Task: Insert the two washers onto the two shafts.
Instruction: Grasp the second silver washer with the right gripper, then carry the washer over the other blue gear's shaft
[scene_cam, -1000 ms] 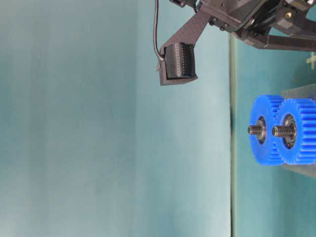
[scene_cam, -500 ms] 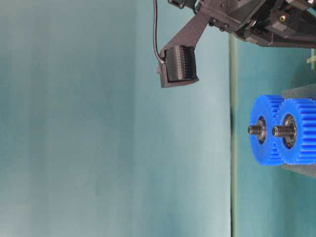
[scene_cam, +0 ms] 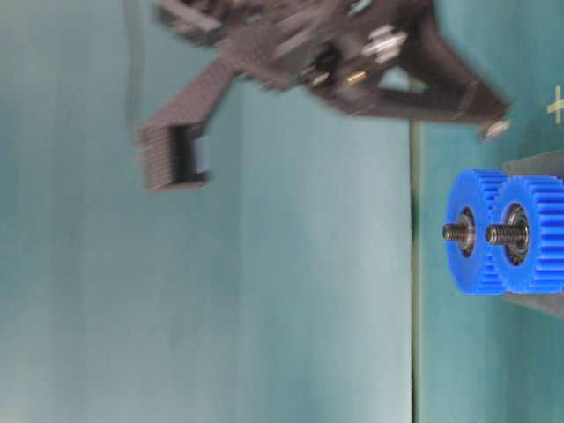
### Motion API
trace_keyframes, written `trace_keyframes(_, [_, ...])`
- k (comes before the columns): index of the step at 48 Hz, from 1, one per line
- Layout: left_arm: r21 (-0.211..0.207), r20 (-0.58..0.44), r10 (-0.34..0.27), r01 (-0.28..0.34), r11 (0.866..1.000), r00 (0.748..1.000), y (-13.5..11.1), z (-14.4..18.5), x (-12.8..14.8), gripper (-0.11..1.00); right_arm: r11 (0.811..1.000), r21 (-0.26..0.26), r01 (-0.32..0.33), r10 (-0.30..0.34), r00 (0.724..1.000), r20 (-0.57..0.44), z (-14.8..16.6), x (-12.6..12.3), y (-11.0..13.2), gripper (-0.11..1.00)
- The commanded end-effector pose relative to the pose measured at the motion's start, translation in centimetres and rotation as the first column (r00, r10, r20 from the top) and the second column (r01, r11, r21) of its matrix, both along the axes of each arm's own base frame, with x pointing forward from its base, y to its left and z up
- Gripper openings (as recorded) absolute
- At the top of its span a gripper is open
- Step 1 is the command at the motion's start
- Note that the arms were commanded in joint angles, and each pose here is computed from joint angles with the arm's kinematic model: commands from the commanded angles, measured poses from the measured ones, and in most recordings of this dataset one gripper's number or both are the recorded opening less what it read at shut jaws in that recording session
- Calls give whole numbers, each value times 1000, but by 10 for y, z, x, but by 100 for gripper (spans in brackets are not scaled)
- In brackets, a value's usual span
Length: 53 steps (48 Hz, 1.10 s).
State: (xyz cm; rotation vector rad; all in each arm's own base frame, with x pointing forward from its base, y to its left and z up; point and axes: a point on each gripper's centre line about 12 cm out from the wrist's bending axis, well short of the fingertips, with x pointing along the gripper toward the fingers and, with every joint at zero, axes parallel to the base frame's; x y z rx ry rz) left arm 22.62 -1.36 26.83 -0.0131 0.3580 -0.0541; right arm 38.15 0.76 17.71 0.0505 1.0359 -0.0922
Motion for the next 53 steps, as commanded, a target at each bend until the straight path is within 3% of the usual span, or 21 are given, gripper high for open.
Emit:
trace_keyframes(1, [1,28,-1,1,1000,1000,0,10,3,0,1000,-1,-12,12,997,73,25,12,3,33])
trace_keyframes(22, [1,32,-1,1,1000,999,0,11,3,0,999,-9,-31,31,996,81,13,46,6,33])
trace_keyframes(53, [1,28,-1,1,1000,1000,0,10,2,0,999,-11,-37,38,996,84,4,56,6,33])
